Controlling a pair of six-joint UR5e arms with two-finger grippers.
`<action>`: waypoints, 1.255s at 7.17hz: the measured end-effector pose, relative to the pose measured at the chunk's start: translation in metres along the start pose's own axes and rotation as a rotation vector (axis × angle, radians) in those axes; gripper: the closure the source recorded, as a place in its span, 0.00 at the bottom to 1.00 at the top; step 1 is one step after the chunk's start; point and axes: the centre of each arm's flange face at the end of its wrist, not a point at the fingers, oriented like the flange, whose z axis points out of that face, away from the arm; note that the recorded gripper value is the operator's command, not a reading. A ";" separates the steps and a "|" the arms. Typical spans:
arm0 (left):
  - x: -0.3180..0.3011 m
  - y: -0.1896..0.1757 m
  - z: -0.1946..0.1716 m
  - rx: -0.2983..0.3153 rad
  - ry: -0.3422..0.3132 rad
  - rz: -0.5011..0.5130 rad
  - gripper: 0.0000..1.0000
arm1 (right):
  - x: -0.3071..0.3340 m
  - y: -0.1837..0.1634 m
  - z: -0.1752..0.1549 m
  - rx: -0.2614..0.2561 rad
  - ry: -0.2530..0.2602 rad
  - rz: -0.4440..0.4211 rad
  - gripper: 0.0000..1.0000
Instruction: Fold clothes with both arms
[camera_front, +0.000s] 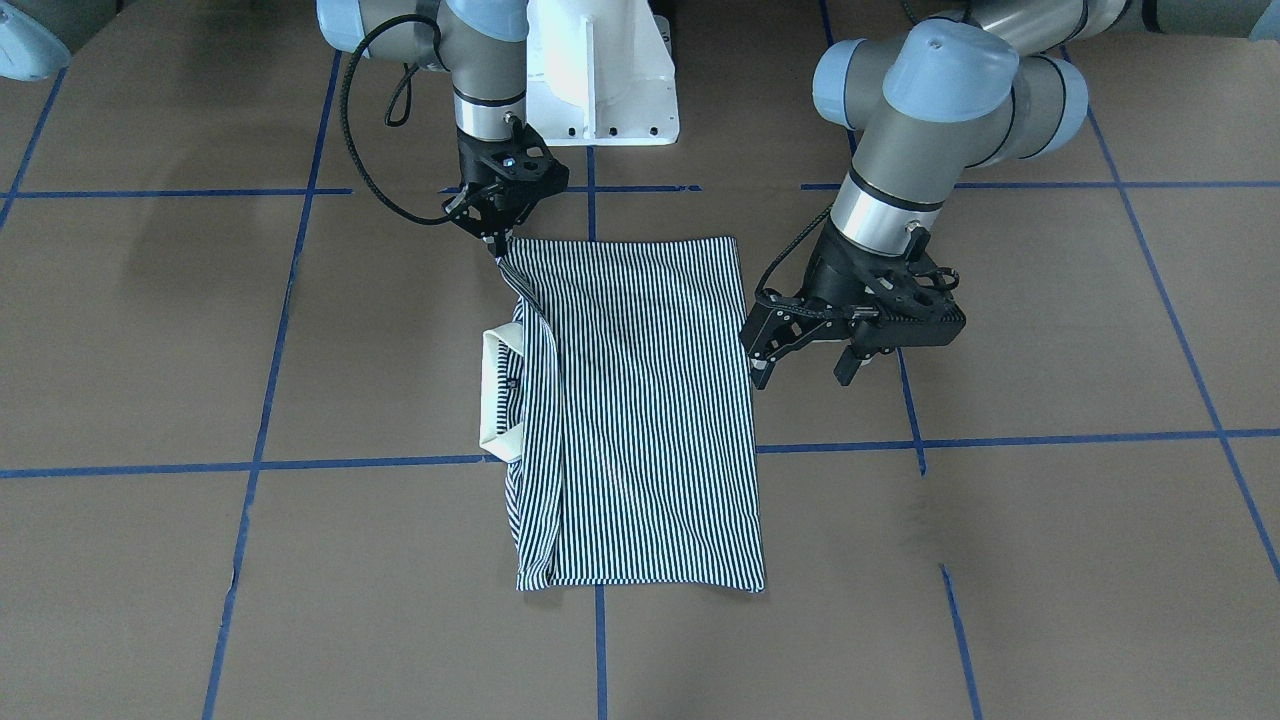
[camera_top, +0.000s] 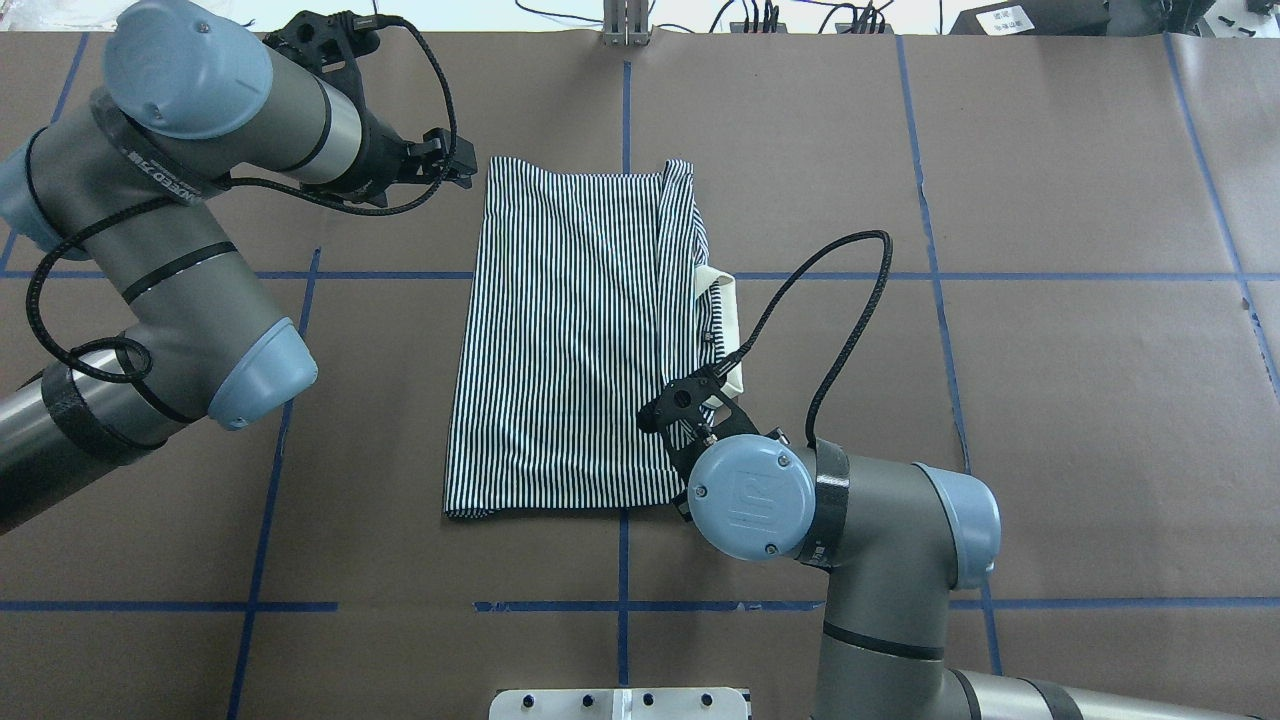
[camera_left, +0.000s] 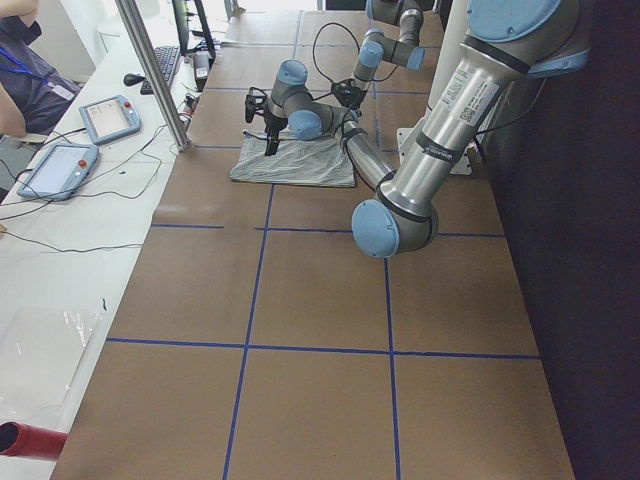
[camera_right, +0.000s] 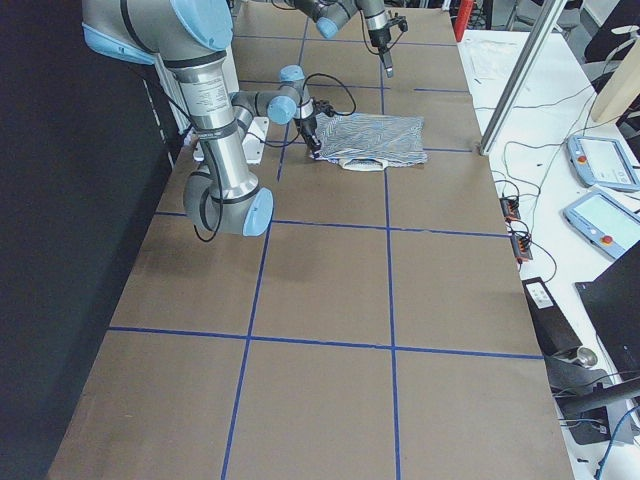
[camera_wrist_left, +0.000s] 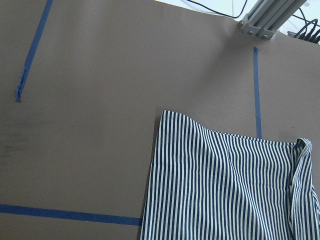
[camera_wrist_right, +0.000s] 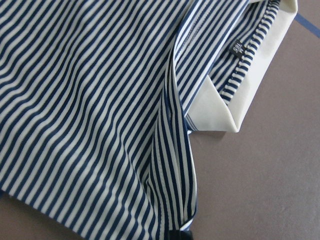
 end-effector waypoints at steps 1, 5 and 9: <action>-0.001 0.000 0.001 0.000 -0.002 0.000 0.00 | 0.003 0.006 0.004 -0.022 -0.001 0.033 1.00; -0.002 -0.001 0.004 -0.001 -0.007 -0.001 0.00 | 0.016 0.027 0.017 -0.104 0.010 0.119 0.35; -0.001 0.000 0.005 -0.002 -0.005 0.000 0.00 | 0.046 -0.006 0.002 -0.098 0.016 0.153 0.00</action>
